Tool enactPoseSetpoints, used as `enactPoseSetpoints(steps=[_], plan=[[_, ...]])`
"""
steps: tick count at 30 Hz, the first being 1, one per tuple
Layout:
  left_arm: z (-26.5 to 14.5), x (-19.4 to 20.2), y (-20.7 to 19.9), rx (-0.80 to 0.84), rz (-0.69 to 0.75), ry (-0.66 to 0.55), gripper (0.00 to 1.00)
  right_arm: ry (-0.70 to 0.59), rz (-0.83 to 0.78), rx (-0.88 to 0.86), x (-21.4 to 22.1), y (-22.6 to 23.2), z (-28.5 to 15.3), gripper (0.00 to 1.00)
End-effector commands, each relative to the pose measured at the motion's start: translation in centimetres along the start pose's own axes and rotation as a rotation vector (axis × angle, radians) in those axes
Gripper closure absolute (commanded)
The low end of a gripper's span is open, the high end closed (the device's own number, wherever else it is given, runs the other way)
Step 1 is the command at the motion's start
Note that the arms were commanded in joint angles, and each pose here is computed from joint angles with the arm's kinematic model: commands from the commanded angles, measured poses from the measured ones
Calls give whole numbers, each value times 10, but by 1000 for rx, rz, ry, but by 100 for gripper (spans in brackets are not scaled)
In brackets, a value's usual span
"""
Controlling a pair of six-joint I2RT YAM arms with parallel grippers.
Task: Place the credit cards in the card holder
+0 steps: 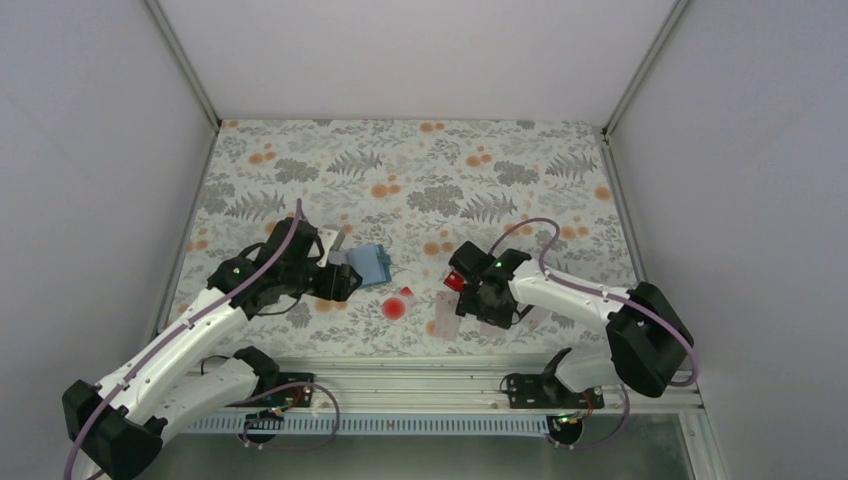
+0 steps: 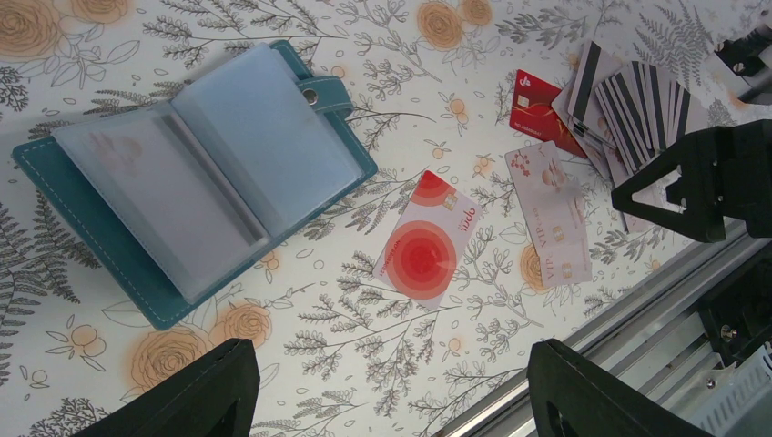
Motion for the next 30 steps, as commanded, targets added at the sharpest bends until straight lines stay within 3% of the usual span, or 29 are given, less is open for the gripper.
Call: enactPoseSetpoints(steps=[1,4,10,21,30], plan=[[1,1,0,-1,-8,-4,25,-38,-160,69,-3,-10,2,23],[1,2,1,-4,-8,1,25,-68,-252,87,-4,-20,5,16],[2,2,1,-5,-8,10,25,-76,-289,-49,-6,-28,14,10],[5,2,1,-2,-3,28,25,-34,-246,-31,-16,-28,34,10],[4,5,2,-8,3,37,25,-26,-187,67,-20,-38,34,20]])
Point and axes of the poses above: each gripper's point midway between its finger pads, its own z axis out along the fingers, its own y axis along the line the jaws close on, x = y × z, the point moved 8 cm from there along -z, back along the fingers, and after that the axes turned 6 degrees about -z, right-handed, at the moved point
